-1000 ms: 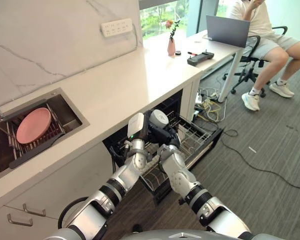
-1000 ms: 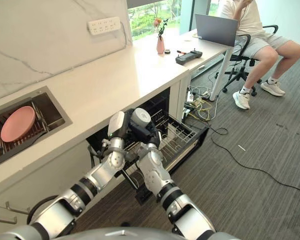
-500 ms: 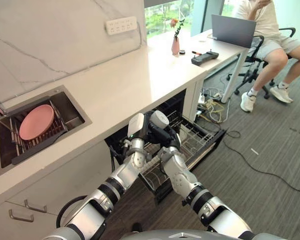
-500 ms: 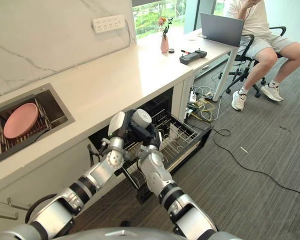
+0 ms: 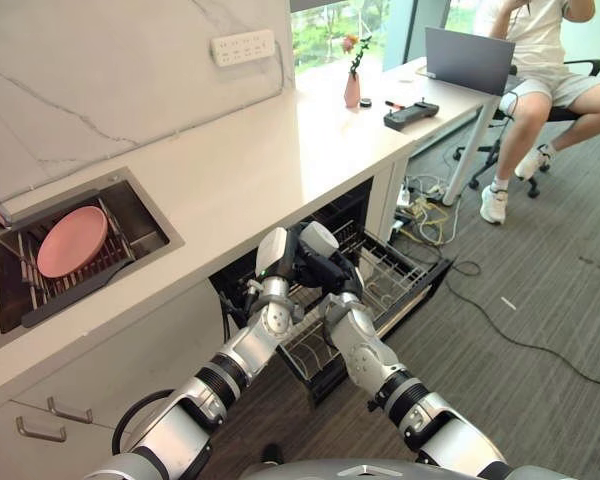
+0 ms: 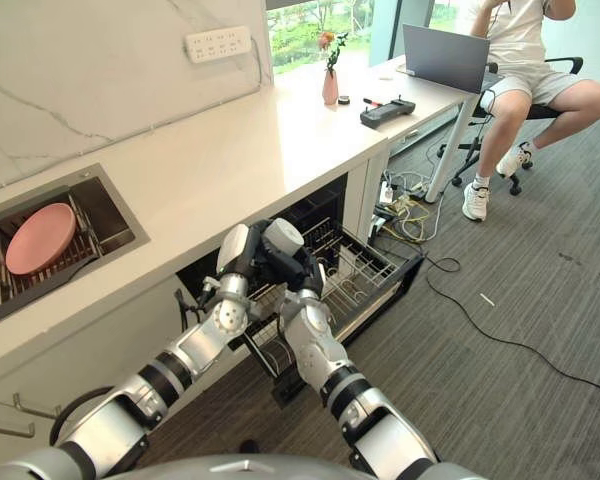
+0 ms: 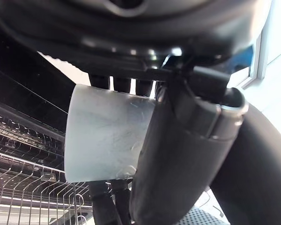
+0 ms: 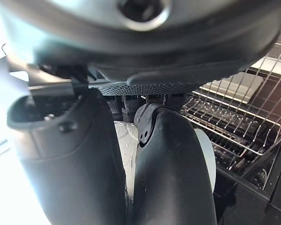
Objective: Place the dishes in the dishwasher.
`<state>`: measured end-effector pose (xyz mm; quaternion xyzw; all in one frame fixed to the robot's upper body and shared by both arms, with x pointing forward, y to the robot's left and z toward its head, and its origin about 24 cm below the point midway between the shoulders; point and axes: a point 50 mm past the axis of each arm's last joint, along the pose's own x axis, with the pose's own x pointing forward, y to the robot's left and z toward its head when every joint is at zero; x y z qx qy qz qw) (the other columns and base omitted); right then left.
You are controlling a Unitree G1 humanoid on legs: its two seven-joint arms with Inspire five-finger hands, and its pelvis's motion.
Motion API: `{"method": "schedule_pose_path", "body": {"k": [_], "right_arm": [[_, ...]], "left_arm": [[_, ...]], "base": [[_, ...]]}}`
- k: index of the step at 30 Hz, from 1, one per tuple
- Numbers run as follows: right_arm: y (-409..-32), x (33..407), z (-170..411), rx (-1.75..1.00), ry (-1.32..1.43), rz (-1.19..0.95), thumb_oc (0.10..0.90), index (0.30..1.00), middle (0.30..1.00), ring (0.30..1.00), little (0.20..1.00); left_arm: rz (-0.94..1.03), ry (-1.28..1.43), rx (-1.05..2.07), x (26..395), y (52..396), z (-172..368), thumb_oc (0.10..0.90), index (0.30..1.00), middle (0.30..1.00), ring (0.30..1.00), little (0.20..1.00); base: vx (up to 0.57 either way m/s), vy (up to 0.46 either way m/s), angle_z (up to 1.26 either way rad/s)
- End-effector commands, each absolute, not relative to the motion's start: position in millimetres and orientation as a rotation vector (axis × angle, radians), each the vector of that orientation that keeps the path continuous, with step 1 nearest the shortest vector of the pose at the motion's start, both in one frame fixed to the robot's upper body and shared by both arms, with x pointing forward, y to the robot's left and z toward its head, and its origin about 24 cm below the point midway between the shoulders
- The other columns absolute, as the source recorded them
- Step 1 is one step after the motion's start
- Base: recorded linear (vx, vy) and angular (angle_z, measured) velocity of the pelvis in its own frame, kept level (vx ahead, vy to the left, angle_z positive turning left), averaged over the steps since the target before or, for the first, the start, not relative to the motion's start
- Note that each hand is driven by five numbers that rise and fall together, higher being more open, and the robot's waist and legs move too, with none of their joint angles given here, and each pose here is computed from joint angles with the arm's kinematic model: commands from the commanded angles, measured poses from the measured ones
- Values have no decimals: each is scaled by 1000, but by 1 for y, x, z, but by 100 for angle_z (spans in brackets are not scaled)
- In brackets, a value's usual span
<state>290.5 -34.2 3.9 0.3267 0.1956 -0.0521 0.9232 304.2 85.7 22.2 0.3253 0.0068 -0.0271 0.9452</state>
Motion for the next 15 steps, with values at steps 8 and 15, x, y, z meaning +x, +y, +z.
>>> {"method": "schedule_pose_path", "body": {"k": [8,15], "right_arm": [[-40,337,129,781,-88,-102,400,300,300,300,300],[-87,337,136,707,-184,-193,400,300,300,300,300]], "left_arm": [[-382,-401,768,307,23,84,800,900,900,900,900],[-224,-399,835,312,91,98,800,900,900,900,900]], "base": [[0,0,0],[-2,-2,5]]}}
